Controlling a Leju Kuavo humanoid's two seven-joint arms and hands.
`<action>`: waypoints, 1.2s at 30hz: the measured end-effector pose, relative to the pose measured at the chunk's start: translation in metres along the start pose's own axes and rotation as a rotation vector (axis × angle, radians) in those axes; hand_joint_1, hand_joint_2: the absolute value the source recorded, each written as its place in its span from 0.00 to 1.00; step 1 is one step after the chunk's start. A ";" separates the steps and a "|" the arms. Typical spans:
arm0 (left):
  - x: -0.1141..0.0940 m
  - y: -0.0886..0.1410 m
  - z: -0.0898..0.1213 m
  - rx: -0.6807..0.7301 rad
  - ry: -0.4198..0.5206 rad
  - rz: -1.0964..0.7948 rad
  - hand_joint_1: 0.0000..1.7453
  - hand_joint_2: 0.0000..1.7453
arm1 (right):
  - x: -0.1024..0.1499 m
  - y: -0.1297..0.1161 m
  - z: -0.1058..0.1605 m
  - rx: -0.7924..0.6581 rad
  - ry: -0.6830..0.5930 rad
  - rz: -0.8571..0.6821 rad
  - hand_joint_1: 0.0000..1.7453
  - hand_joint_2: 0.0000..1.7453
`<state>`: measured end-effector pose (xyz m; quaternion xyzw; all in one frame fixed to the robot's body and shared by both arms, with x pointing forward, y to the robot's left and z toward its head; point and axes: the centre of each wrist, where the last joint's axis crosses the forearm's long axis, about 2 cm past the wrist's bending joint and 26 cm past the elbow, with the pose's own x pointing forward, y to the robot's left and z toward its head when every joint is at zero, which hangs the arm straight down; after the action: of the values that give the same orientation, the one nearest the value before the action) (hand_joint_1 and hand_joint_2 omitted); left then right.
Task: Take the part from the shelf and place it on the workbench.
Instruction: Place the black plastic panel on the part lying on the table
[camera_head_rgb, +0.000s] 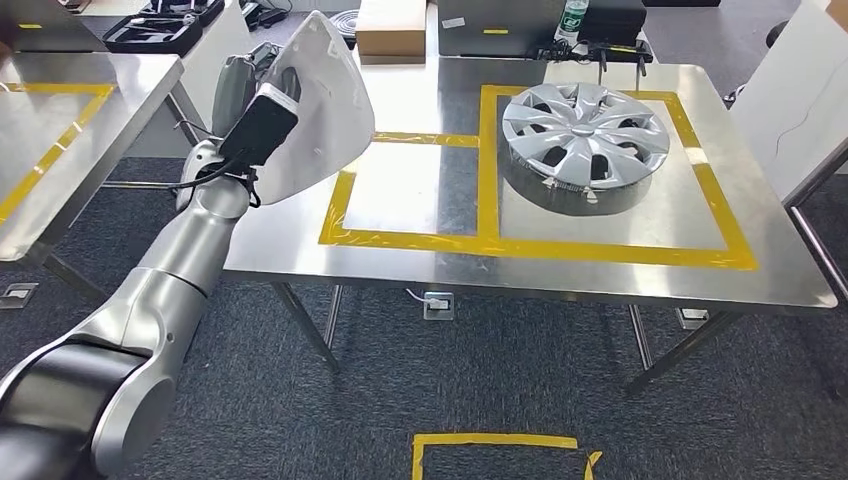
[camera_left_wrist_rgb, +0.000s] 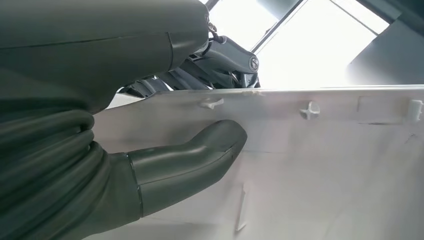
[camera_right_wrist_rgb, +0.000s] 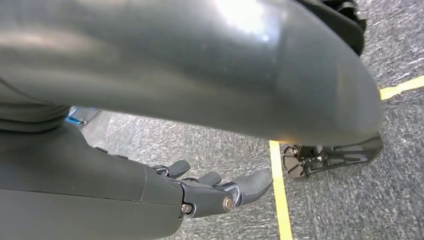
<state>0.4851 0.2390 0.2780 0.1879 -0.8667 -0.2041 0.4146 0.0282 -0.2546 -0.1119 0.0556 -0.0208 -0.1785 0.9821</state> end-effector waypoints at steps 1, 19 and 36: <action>-0.001 -0.001 0.001 -0.004 0.005 -0.001 1.00 1.00 | 0.000 -0.001 0.000 0.000 0.001 0.002 0.00 0.00; -0.008 -0.005 0.005 -0.042 0.052 -0.015 1.00 1.00 | 0.000 -0.004 0.000 -0.011 0.008 0.013 0.00 0.00; -0.009 -0.008 0.004 -0.068 0.062 -0.022 1.00 1.00 | 0.000 -0.002 0.000 -0.009 0.009 0.011 0.00 0.00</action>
<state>0.4878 0.2377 0.2660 0.1893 -0.8439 -0.2321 0.4450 0.0274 -0.2563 -0.1121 0.0518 -0.0160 -0.1728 0.9835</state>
